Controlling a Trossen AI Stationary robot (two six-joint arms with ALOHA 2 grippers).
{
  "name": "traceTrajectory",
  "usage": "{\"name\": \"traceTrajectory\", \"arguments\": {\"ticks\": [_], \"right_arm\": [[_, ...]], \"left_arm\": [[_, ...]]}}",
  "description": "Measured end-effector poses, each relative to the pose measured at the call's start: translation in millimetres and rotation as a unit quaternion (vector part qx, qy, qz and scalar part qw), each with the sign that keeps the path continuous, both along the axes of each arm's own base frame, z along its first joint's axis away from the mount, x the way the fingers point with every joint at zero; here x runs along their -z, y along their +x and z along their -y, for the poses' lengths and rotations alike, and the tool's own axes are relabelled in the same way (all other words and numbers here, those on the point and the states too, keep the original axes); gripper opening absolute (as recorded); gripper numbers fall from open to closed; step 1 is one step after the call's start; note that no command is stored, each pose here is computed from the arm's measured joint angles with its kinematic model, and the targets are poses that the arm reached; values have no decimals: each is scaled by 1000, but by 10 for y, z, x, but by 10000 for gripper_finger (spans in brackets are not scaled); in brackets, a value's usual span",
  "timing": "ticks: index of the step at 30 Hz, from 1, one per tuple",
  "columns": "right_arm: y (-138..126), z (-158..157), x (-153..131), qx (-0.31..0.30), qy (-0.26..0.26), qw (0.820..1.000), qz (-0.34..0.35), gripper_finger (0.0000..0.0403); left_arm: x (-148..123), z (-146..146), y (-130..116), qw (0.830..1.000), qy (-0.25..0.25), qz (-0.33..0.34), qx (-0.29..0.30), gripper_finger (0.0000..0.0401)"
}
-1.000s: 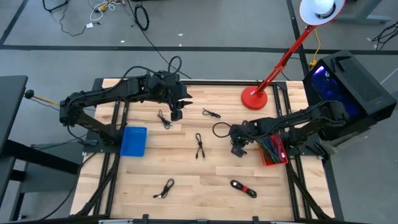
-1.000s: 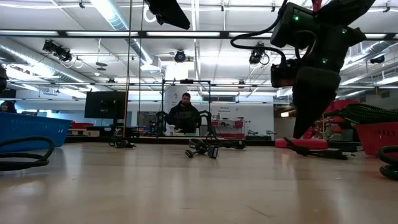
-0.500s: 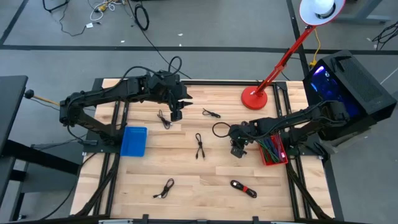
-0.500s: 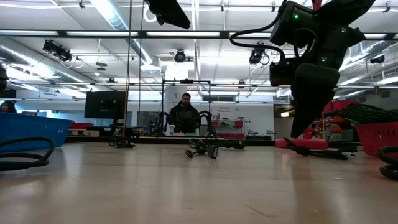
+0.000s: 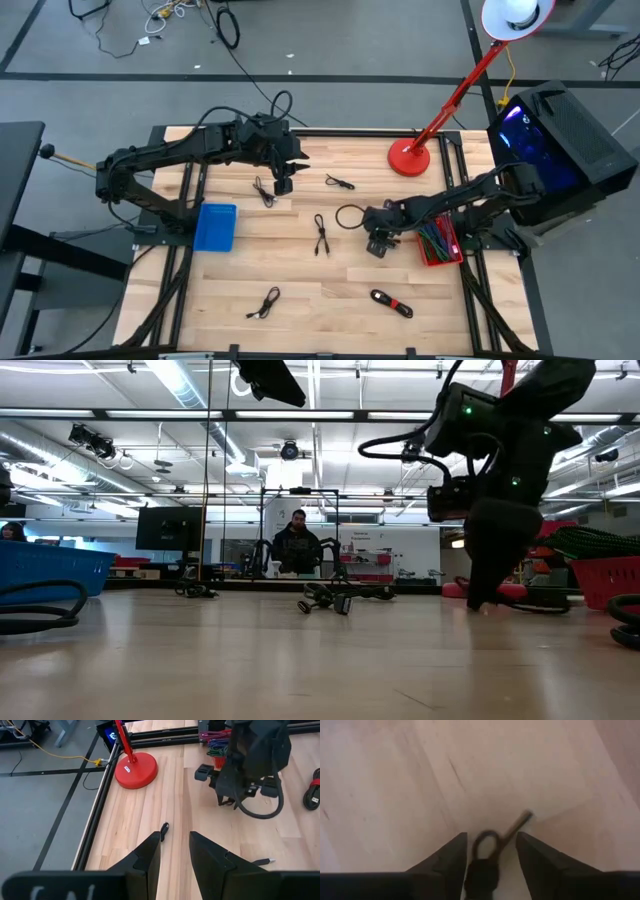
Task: Pick & Place USB Port
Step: Put the black charger cable into the blue basket
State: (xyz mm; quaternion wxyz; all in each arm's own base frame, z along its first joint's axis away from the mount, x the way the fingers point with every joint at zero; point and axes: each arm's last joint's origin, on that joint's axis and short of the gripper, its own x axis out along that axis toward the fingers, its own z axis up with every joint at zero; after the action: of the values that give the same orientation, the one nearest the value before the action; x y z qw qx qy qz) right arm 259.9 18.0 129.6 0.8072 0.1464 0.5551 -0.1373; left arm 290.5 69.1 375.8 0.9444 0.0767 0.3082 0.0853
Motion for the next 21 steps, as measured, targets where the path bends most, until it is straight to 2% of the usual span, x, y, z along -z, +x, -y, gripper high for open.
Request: {"name": "traceTrajectory", "arguments": {"ticks": [4,8,9,14,17,21], "right_arm": [[18,17,62,10,-12,1000,-12,129],[7,24,57,10,-16,1000,-14,30],[4,23,38,6,-15,1000,-11,18],[44,25,-130,-9,-7,1000,-1,9],[140,36,-375,-28,-19,999,25,8],[278,94,-748,-47,-62,995,63,6]], "left_arm": [[0,0,0,1000,-2,0,-1,110],[5,1,-3,1000,-4,-2,-2,110],[5,1,-4,1000,-4,-2,-2,110],[5,1,-3,1000,-4,-2,-2,110],[4,1,-3,1000,-4,-2,-2,110],[4,3,-2,1000,-16,1,-3,110]]}}
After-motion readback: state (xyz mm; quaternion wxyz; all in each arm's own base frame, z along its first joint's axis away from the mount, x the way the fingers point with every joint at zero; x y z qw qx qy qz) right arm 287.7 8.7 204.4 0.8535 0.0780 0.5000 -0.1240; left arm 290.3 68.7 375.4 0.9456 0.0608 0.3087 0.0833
